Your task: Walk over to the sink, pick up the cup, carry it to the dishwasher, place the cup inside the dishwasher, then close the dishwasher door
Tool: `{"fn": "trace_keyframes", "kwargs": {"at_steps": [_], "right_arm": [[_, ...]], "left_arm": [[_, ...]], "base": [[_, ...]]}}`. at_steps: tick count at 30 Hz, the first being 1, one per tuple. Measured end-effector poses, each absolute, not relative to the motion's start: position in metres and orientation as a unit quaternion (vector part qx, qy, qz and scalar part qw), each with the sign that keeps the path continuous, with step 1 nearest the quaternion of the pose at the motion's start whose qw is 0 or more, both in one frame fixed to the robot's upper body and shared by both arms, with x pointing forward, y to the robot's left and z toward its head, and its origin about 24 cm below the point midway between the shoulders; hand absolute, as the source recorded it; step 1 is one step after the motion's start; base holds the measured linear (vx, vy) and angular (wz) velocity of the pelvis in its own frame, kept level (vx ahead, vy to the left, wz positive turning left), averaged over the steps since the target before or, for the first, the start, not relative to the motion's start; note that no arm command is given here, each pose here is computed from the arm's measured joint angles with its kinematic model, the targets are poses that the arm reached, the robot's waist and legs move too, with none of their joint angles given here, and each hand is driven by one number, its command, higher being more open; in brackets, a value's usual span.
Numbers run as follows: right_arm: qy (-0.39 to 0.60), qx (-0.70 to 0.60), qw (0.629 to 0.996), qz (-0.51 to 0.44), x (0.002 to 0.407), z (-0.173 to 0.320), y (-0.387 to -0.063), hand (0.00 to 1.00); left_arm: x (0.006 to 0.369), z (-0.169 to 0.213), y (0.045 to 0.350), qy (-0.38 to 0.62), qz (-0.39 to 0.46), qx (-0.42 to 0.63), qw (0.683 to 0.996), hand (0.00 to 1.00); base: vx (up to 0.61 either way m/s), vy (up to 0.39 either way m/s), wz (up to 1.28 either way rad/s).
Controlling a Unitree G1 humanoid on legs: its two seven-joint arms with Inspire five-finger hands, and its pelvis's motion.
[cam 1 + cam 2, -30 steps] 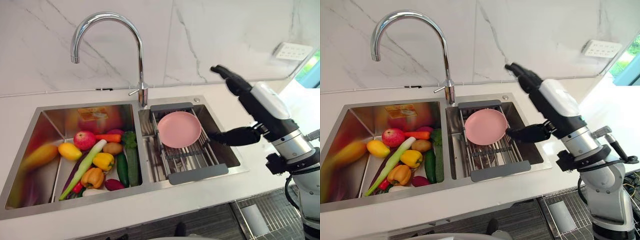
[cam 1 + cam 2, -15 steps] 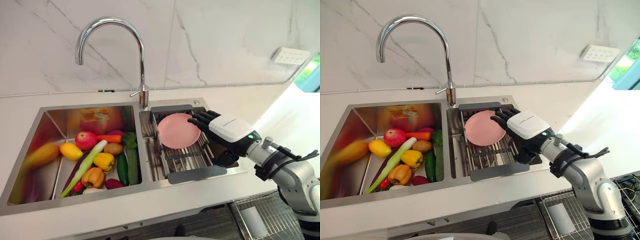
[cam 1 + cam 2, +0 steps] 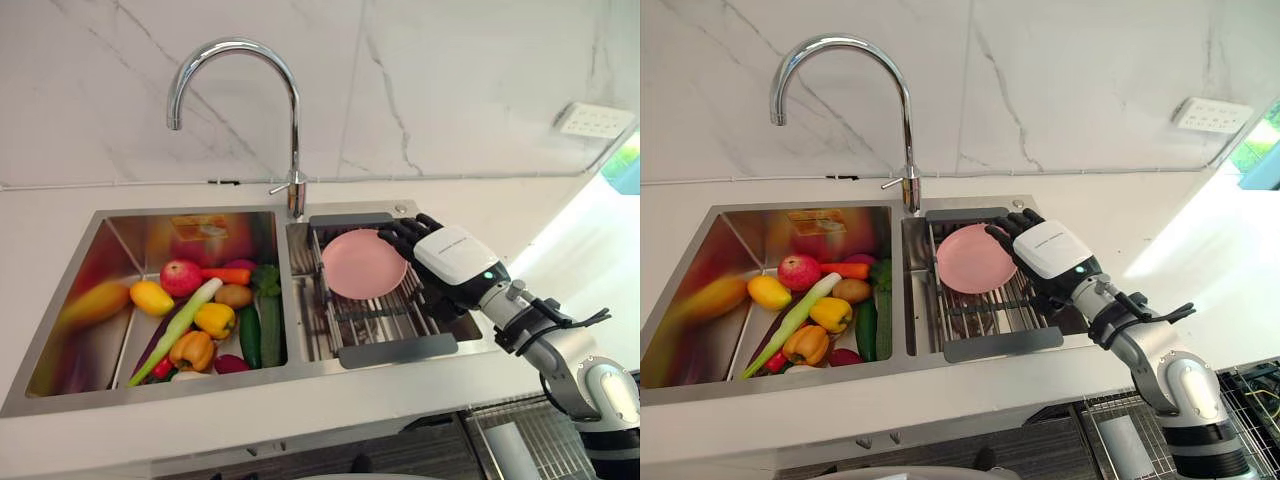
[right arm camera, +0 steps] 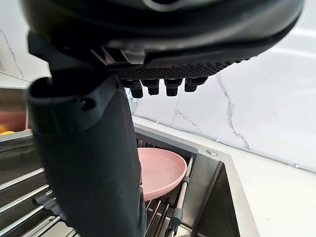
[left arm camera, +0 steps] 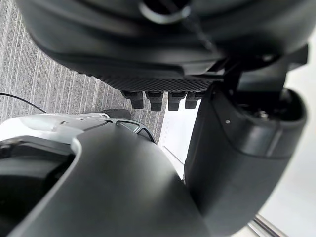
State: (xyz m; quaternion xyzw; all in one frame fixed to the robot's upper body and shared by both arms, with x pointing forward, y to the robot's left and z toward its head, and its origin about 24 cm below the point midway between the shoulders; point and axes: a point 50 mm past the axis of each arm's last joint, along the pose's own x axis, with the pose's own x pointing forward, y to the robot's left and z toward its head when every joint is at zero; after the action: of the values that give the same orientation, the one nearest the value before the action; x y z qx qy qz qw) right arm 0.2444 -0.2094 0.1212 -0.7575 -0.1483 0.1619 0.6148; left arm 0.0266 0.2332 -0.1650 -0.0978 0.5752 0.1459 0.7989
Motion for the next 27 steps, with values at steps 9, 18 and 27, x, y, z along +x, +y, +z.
{"fn": "trace_keyframes", "kwargs": {"at_steps": [9,18,27], "right_arm": [[-0.111,-0.736,0.644,0.179,0.249,0.091,-0.213,1.00],[-0.088,-0.727,0.662,0.157,0.253,0.075,-0.225,1.00],[-0.124,-0.739,0.647,0.141,0.254,0.072,-0.219,1.00]], "left_arm": [[0.031,-0.165,0.227,0.571,0.131,-0.095,0.805,1.00],[0.032,-0.166,0.224,0.570,0.128,-0.098,0.805,1.00],[0.033,-0.166,0.222,0.566,0.128,-0.099,0.809,1.00]], "base": [[-0.04,0.063,0.07],[0.00,0.060,0.03],[-0.04,0.060,0.08]]}}
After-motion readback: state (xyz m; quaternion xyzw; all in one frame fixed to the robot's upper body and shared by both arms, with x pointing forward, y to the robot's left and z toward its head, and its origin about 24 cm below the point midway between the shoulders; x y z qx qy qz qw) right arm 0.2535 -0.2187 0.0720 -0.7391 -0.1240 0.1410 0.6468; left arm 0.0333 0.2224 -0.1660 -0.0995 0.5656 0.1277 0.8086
